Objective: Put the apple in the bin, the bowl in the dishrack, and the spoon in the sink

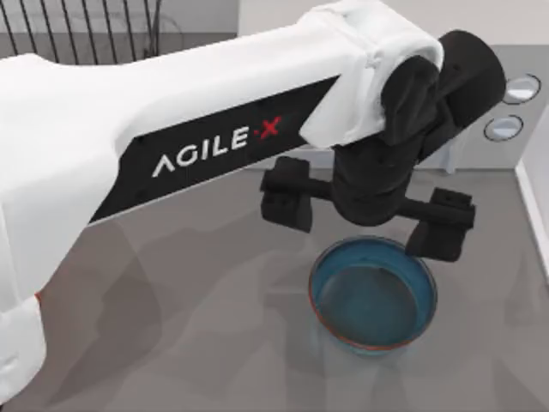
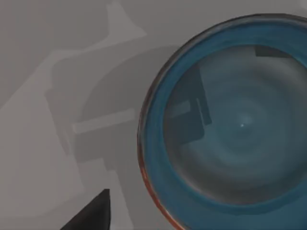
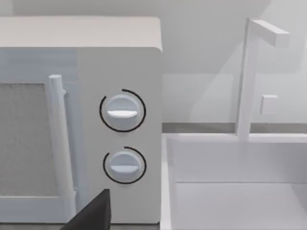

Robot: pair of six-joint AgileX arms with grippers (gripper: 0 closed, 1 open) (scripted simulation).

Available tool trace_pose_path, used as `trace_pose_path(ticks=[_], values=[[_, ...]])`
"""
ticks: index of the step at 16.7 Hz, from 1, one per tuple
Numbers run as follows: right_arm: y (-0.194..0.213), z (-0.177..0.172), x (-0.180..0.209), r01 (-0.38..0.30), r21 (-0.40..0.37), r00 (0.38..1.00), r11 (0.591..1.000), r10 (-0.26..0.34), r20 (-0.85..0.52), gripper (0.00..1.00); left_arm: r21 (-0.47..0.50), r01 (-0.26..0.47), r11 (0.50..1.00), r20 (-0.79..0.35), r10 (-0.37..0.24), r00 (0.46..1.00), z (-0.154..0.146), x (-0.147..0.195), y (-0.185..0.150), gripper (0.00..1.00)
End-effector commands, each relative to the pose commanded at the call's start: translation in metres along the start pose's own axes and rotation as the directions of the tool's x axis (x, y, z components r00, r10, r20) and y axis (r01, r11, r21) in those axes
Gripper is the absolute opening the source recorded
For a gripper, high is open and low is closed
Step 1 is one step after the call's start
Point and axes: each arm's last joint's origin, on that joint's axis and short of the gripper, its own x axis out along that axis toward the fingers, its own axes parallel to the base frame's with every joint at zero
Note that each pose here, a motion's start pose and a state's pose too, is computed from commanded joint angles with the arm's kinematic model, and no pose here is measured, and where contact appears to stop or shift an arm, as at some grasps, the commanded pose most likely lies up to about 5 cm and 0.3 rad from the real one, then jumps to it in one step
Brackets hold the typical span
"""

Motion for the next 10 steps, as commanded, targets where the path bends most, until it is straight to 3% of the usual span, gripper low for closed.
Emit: trace_pose_path(ticks=[5,10], values=[[0.0,0.0,0.0,0.0,0.0,1.0,1.0,0.0,0.0,1.0,-0.105,-0.057,0.993,-0.044,0.053,0.998,0.006,0.017,-0.057,1.0],[0.0,0.0,0.0,0.0,0.0,1.0,1.0,0.0,0.0,1.0,-0.217,-0.032,0.976,-0.02,0.028,0.999,0.009,0.01,-0.086,1.0]])
